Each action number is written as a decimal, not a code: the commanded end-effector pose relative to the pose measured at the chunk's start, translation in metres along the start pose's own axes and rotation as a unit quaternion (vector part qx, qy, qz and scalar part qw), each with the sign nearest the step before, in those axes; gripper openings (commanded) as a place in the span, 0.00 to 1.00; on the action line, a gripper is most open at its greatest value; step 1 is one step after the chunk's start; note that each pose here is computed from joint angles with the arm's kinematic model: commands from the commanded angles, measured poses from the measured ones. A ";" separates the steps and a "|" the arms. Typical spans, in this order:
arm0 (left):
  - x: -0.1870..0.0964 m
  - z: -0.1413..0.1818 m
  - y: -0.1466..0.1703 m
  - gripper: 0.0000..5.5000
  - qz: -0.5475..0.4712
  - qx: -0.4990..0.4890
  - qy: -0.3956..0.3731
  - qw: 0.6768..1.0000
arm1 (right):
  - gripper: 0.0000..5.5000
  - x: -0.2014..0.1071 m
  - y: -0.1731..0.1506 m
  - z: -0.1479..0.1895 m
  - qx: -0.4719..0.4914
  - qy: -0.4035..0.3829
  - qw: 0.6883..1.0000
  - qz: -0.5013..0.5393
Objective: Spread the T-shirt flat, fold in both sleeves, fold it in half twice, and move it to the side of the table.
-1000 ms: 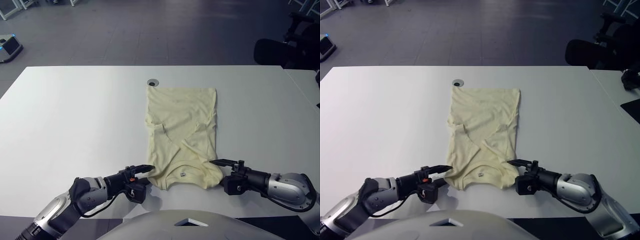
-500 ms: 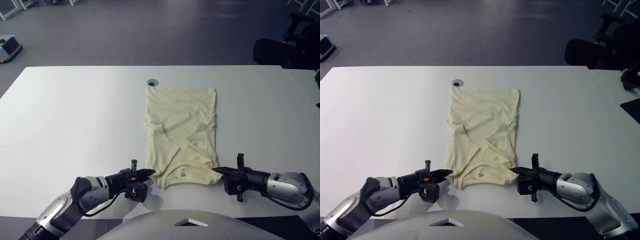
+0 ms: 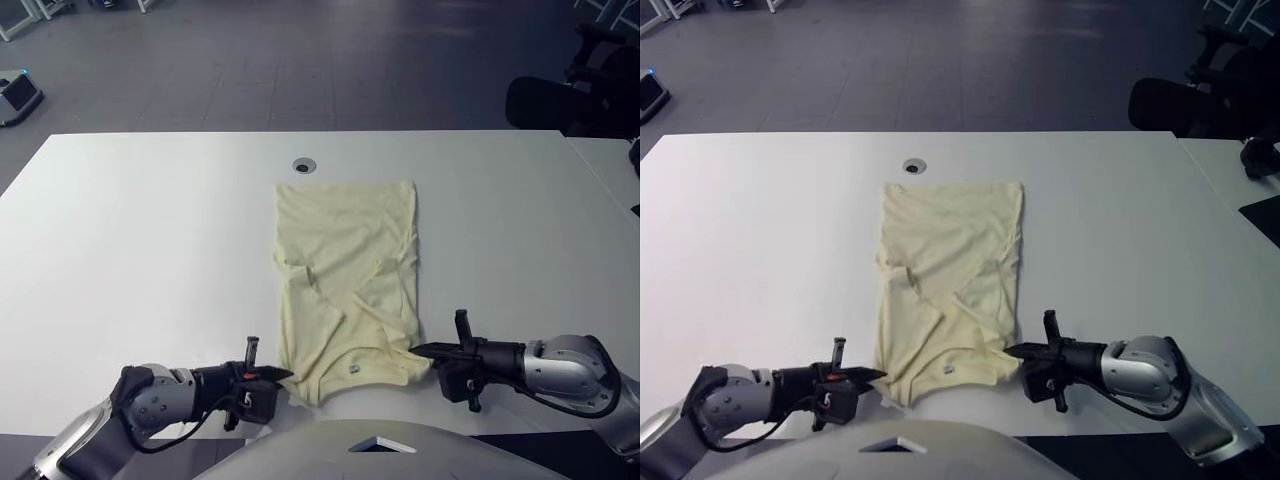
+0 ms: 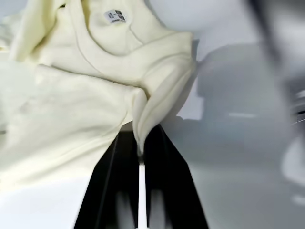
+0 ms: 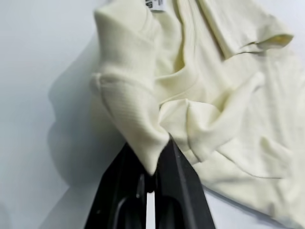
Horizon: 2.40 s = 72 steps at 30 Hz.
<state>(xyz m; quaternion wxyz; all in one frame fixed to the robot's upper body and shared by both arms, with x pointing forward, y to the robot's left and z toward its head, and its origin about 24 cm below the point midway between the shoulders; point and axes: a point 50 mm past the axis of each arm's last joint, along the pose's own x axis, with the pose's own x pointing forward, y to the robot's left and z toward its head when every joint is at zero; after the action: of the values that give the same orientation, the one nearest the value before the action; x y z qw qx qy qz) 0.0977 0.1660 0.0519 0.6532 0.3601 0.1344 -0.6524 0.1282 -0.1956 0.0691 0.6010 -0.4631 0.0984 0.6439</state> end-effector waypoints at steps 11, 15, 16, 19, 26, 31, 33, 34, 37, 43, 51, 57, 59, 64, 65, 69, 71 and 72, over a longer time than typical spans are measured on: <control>-0.028 0.010 0.000 0.00 -0.140 -0.187 -0.033 0.972 | 0.01 -0.033 -0.020 0.019 0.215 -0.082 0.965 0.127; -0.034 0.011 0.030 0.00 -0.117 -0.215 -0.067 0.967 | 0.01 -0.040 -0.039 0.024 0.268 -0.127 0.945 0.138; -0.037 0.011 0.038 0.00 -0.109 -0.227 -0.078 0.965 | 0.01 -0.041 -0.045 0.024 0.277 -0.138 0.941 0.138; -0.048 0.011 0.060 0.00 -0.086 -0.257 -0.109 0.956 | 0.01 -0.047 -0.069 0.024 0.302 -0.174 0.928 0.131; -0.070 0.006 0.121 0.00 -0.037 -0.288 -0.158 0.944 | 0.01 -0.049 -0.121 0.008 0.326 -0.205 0.917 0.105; -0.071 -0.006 0.165 0.00 -0.002 -0.297 -0.167 0.940 | 0.01 -0.038 -0.156 -0.019 0.355 -0.205 0.909 0.073; -0.070 -0.009 0.175 0.00 0.005 -0.296 -0.166 0.940 | 0.01 -0.035 -0.166 -0.027 0.364 -0.205 0.906 0.065; -0.069 -0.012 0.183 0.00 0.012 -0.296 -0.165 0.941 | 0.01 -0.032 -0.173 -0.032 0.371 -0.205 0.904 0.057; -0.064 -0.021 0.202 0.00 0.033 -0.295 -0.157 0.942 | 0.01 -0.025 -0.190 -0.043 0.386 -0.208 0.898 0.038; -0.059 -0.033 0.230 0.00 0.081 -0.290 -0.145 0.942 | 0.01 -0.016 -0.213 -0.055 0.397 -0.210 0.894 0.008; -0.038 -0.046 0.258 0.00 0.148 -0.307 -0.134 0.931 | 0.01 0.003 -0.224 -0.076 0.424 -0.180 0.886 -0.051; -0.018 -0.058 0.263 0.00 0.176 -0.331 -0.110 0.921 | 0.01 0.017 -0.216 -0.097 0.451 -0.123 0.878 -0.104; -0.015 -0.062 0.262 0.00 0.179 -0.339 -0.105 0.917 | 0.01 0.020 -0.214 -0.101 0.456 -0.112 0.874 -0.120; -0.009 -0.070 0.261 0.00 0.194 -0.350 -0.085 0.913 | 0.01 0.025 -0.212 -0.105 0.461 -0.095 0.871 -0.142; -0.008 -0.070 0.262 0.00 0.198 -0.351 -0.083 0.911 | 0.01 0.026 -0.212 -0.105 0.461 -0.094 0.871 -0.144; -0.006 -0.071 0.265 0.00 0.221 -0.353 -0.078 0.906 | 0.01 0.030 -0.215 -0.106 0.460 -0.080 0.867 -0.173; -0.007 -0.068 0.271 0.08 0.249 -0.360 -0.084 0.895 | 0.09 0.028 -0.220 -0.110 0.469 -0.071 0.850 -0.231; -0.008 -0.067 0.275 0.12 0.262 -0.364 -0.092 0.889 | 0.12 0.026 -0.223 -0.111 0.472 -0.071 0.837 -0.267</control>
<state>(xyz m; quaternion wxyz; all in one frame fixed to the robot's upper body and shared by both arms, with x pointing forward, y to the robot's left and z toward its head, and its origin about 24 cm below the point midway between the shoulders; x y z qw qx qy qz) 0.3663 0.1870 0.0739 0.8784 0.0581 0.2312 -0.4143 0.3679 -0.1955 0.0729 0.8687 -0.0841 0.2545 0.4166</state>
